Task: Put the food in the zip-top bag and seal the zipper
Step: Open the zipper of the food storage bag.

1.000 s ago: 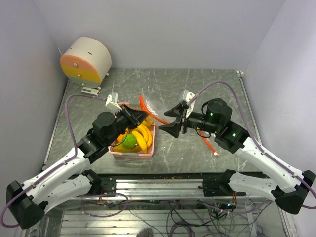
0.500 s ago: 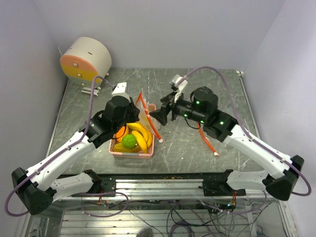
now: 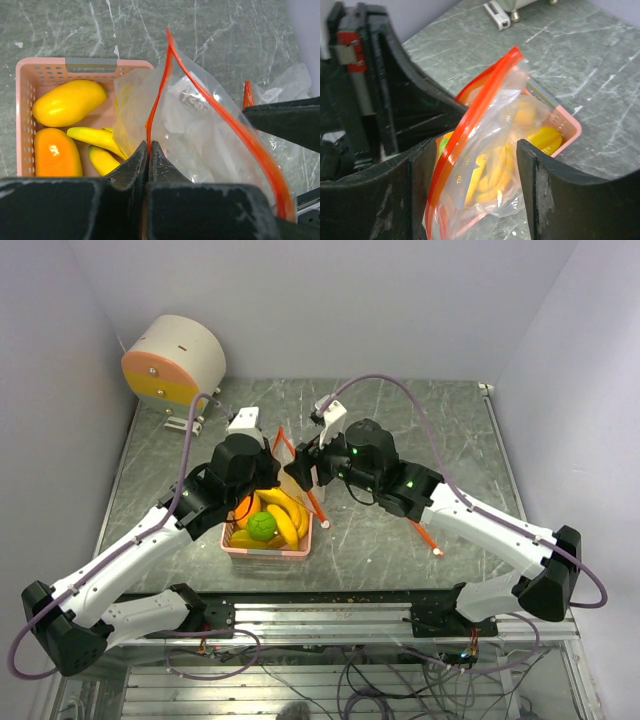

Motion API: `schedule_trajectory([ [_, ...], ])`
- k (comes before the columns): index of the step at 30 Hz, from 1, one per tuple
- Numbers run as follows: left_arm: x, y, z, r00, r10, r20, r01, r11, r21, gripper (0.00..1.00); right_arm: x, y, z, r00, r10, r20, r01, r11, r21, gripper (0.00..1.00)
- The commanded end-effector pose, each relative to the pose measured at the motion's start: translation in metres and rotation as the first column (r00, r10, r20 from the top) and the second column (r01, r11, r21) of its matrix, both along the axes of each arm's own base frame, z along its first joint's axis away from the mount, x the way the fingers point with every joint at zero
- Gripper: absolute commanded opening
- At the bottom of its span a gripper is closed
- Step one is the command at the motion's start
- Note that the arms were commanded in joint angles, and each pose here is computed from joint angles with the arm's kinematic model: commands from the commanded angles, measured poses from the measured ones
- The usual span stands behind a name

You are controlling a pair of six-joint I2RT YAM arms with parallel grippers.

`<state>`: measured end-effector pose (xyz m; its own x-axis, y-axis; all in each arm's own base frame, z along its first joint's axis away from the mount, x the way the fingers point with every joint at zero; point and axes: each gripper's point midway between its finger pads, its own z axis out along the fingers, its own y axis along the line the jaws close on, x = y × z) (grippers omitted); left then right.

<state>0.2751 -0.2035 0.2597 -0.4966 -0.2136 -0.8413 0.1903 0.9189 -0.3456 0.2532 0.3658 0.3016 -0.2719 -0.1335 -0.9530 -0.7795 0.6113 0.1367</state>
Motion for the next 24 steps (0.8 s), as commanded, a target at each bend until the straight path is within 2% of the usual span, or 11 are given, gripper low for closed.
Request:
schedule_trajectory([
  [1,-0.004,0.007,0.034,0.997,-0.004,0.071,0.006,1.000,-0.029,0.07,0.024,-0.014,0.000,0.985,-0.172,0.016,0.173,0.984,-0.034,0.56],
  [4,-0.012,0.019,0.051,0.995,-0.005,0.101,0.006,1.000,-0.011,0.07,0.039,-0.029,-0.004,0.955,-0.297,0.027,0.298,0.952,-0.063,0.21],
  [6,-0.018,0.034,0.066,0.992,0.019,0.125,-0.020,1.000,0.010,0.07,0.048,-0.037,-0.008,0.932,-0.360,0.044,0.363,0.928,-0.090,0.06],
  [8,-0.025,0.051,0.080,0.988,0.046,0.151,-0.052,0.998,0.034,0.07,0.056,-0.046,-0.012,0.900,-0.431,0.057,0.435,0.894,-0.108,0.00],
  [12,-0.041,0.086,0.100,0.976,0.112,0.189,-0.127,0.990,0.069,0.07,0.070,-0.071,-0.021,0.799,-0.595,0.081,0.601,0.790,-0.125,0.00],
  [14,-0.047,0.097,0.103,0.971,0.131,0.202,-0.148,0.986,0.074,0.07,0.071,-0.069,-0.024,0.797,-0.599,0.082,0.604,0.787,-0.128,0.00],
  [15,-0.048,0.100,0.103,0.969,0.135,0.205,-0.153,0.985,0.075,0.07,0.070,-0.060,-0.023,0.820,-0.566,0.079,0.572,0.811,-0.126,0.00],
  [16,-0.049,0.101,0.100,0.970,0.136,0.203,-0.156,0.984,0.081,0.07,0.065,-0.046,-0.021,0.865,-0.495,0.078,0.501,0.857,-0.121,0.02],
  [19,-0.045,0.102,0.085,0.973,0.148,0.175,-0.171,0.977,0.126,0.07,0.034,0.000,-0.008,0.975,-0.212,0.061,0.215,0.975,-0.051,0.19],
  [21,-0.042,0.106,0.073,0.973,0.175,0.150,-0.200,0.966,0.167,0.07,0.010,0.017,0.006,0.997,-0.049,0.066,0.048,0.999,0.016,0.40],
  [24,-0.039,0.112,0.064,0.967,0.212,0.144,-0.238,0.949,0.205,0.07,-0.011,0.016,0.031,0.993,0.044,0.109,-0.054,0.995,0.087,0.75],
])
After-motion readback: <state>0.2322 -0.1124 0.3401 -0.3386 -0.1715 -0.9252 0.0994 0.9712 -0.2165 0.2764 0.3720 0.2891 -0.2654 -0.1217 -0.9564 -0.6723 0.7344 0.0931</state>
